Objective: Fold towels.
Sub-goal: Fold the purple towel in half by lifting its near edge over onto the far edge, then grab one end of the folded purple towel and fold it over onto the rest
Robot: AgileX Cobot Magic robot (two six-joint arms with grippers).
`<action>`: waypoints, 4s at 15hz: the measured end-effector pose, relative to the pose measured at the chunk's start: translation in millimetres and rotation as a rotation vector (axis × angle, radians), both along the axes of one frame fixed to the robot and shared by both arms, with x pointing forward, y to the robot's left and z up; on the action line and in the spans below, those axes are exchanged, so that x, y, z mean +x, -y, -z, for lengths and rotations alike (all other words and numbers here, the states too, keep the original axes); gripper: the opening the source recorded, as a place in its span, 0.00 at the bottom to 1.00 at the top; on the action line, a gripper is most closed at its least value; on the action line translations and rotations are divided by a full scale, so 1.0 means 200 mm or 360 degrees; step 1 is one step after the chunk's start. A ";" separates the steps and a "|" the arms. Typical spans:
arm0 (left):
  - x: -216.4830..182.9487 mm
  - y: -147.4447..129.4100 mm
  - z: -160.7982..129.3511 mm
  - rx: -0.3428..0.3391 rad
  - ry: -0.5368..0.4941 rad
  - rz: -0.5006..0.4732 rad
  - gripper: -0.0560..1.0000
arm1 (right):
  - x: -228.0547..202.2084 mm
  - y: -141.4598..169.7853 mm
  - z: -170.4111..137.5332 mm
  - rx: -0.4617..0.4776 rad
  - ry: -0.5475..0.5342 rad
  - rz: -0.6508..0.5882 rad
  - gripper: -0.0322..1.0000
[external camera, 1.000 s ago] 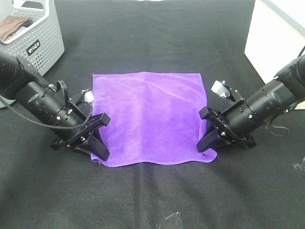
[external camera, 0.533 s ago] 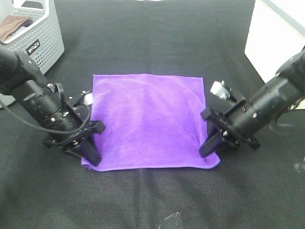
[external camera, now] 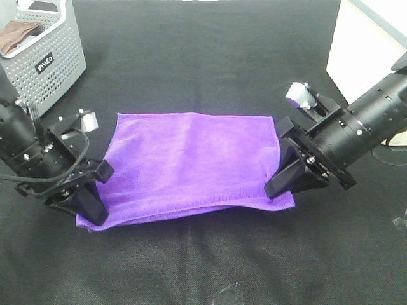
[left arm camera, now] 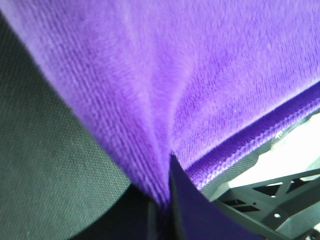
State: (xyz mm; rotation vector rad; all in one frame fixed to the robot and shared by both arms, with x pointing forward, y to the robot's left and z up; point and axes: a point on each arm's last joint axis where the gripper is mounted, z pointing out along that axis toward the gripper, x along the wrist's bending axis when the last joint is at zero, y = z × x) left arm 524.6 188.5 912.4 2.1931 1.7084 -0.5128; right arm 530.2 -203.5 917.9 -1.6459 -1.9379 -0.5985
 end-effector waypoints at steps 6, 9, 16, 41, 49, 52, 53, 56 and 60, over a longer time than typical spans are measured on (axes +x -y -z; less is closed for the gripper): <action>0.32 0.05 -0.10 0.0038 0.0340 0.0003 0.05 | 0.31 -0.01 -0.11 -0.0067 0.0333 0.0134 0.03; 0.55 0.08 -0.09 0.0089 0.0464 0.0024 0.05 | 0.53 -0.03 -0.10 -0.0089 0.0427 0.0150 0.03; 0.86 0.13 0.02 0.0156 0.0589 0.0059 0.05 | 0.81 -0.03 0.08 -0.0222 0.0496 0.0164 0.03; 0.96 -0.10 -0.06 0.0353 0.0258 -0.0063 0.74 | 0.77 0.04 -0.18 -0.0467 0.0588 0.0129 0.65; 0.99 -0.19 0.16 0.0013 0.0115 -0.0125 0.74 | 0.67 0.05 -0.34 -0.0477 0.0479 0.0057 0.65; 1.00 -0.20 0.18 0.0000 0.0103 -0.0169 0.74 | 0.66 0.05 -0.35 -0.0475 0.0455 0.0047 0.65; 1.00 -0.19 0.18 -0.0001 0.0103 -0.0169 0.74 | 0.66 0.05 -0.35 -0.0475 0.0448 0.0042 0.65; 1.01 -0.19 0.21 -0.0070 0.0071 -0.0208 0.74 | 0.65 0.05 -0.34 -0.0474 0.0439 0.0037 0.65; 0.99 -0.03 0.25 -0.0162 0.0028 -0.0161 0.74 | 0.64 0.05 -0.34 -0.0472 0.0413 0.0021 0.65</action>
